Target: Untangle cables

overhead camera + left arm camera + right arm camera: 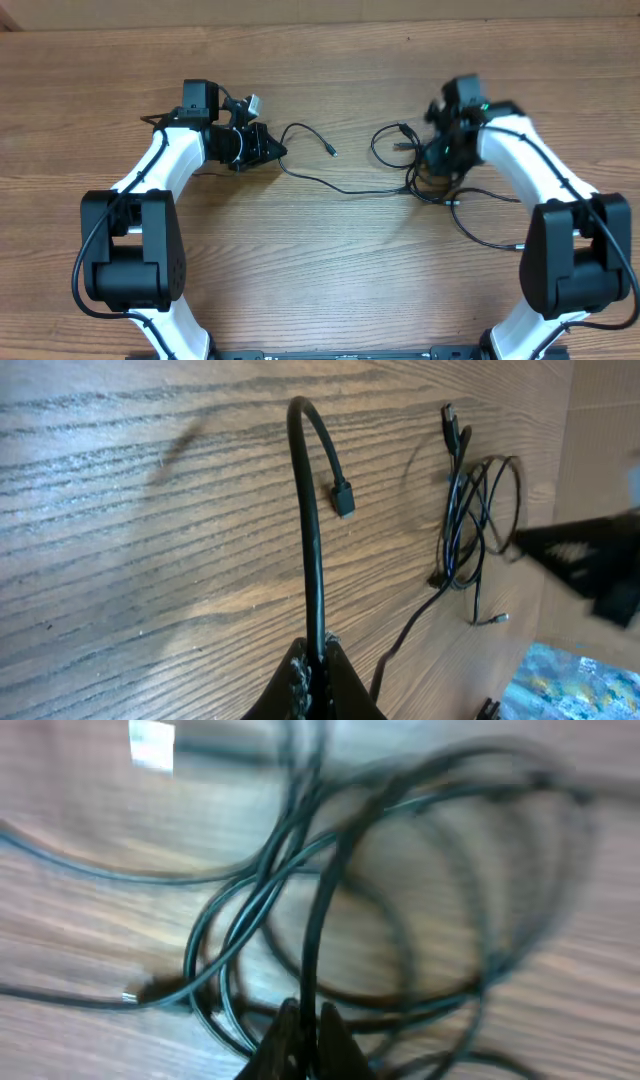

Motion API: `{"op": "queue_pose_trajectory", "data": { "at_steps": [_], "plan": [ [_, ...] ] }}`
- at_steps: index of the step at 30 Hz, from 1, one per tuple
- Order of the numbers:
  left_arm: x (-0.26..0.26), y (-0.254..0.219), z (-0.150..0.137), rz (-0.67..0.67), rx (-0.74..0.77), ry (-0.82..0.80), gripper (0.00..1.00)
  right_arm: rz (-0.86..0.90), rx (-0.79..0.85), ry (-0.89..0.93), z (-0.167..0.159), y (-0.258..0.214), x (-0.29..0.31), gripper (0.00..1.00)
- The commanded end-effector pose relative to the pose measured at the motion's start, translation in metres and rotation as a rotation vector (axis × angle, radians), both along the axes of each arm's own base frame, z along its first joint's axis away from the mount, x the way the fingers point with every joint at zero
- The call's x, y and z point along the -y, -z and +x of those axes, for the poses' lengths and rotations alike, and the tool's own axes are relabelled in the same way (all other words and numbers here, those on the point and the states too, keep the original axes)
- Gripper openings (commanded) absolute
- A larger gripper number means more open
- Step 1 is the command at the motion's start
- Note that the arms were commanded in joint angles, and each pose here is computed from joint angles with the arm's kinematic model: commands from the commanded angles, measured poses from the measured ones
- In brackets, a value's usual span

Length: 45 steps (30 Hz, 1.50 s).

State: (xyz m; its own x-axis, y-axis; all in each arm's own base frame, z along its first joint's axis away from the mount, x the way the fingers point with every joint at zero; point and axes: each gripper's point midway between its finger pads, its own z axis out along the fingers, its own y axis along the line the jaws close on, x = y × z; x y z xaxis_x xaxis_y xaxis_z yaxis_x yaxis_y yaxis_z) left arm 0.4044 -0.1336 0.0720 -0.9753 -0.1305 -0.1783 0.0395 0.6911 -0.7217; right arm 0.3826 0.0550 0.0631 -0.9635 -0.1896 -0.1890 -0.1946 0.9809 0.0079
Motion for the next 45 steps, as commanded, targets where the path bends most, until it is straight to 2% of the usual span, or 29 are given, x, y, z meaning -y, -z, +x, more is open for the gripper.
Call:
{"op": "queue_pose_trajectory", "data": {
  "at_steps": [1,4,8,13,17,22,25,29,37,42,43,44,45],
  "plan": [
    [0.0,-0.013,0.004,0.008,0.054,0.016,0.04,-0.03,0.161,0.099,0.039,-0.061,0.021,0.04],
    [0.0,-0.013,0.004,0.01,0.054,0.015,0.04,-0.029,0.249,0.141,0.055,-0.107,0.034,0.04],
    [0.0,-0.013,0.004,0.011,0.055,0.015,0.04,-0.076,0.365,0.302,0.063,-0.168,0.082,0.04],
    [-0.003,-0.01,0.005,0.032,0.055,0.007,0.04,-0.147,0.435,0.492,0.045,-0.212,0.155,0.04],
    [-0.003,-0.01,0.005,0.032,0.055,0.007,0.04,-0.171,0.461,0.691,0.017,-0.226,0.225,0.04],
    [-0.003,-0.01,0.005,0.032,0.055,0.007,0.04,-0.088,0.456,0.856,-0.014,-0.222,0.287,0.04],
    [-0.003,-0.01,0.005,0.032,0.054,0.007,0.04,-0.098,0.465,0.95,-0.034,-0.22,0.324,0.04],
    [-0.003,-0.01,0.004,0.032,0.05,0.007,0.04,-0.066,0.452,1.013,-0.047,-0.2,0.35,0.04],
    [-0.003,-0.01,0.004,0.032,0.051,0.007,0.04,0.027,0.296,1.014,-0.039,-0.104,0.348,0.04],
    [-0.003,-0.01,0.004,0.032,0.051,0.007,0.04,0.038,0.267,0.988,-0.031,-0.086,0.338,0.04],
    [-0.003,-0.01,0.004,0.032,0.051,0.007,0.04,0.038,0.27,0.982,-0.029,-0.087,0.336,0.08],
    [-0.003,-0.01,0.004,0.032,0.051,0.007,0.04,0.038,0.272,0.976,-0.027,-0.089,0.334,0.2],
    [-0.003,-0.01,0.005,0.032,0.052,0.007,0.04,0.045,0.274,0.962,-0.023,-0.091,0.33,0.46]
  ]
}}
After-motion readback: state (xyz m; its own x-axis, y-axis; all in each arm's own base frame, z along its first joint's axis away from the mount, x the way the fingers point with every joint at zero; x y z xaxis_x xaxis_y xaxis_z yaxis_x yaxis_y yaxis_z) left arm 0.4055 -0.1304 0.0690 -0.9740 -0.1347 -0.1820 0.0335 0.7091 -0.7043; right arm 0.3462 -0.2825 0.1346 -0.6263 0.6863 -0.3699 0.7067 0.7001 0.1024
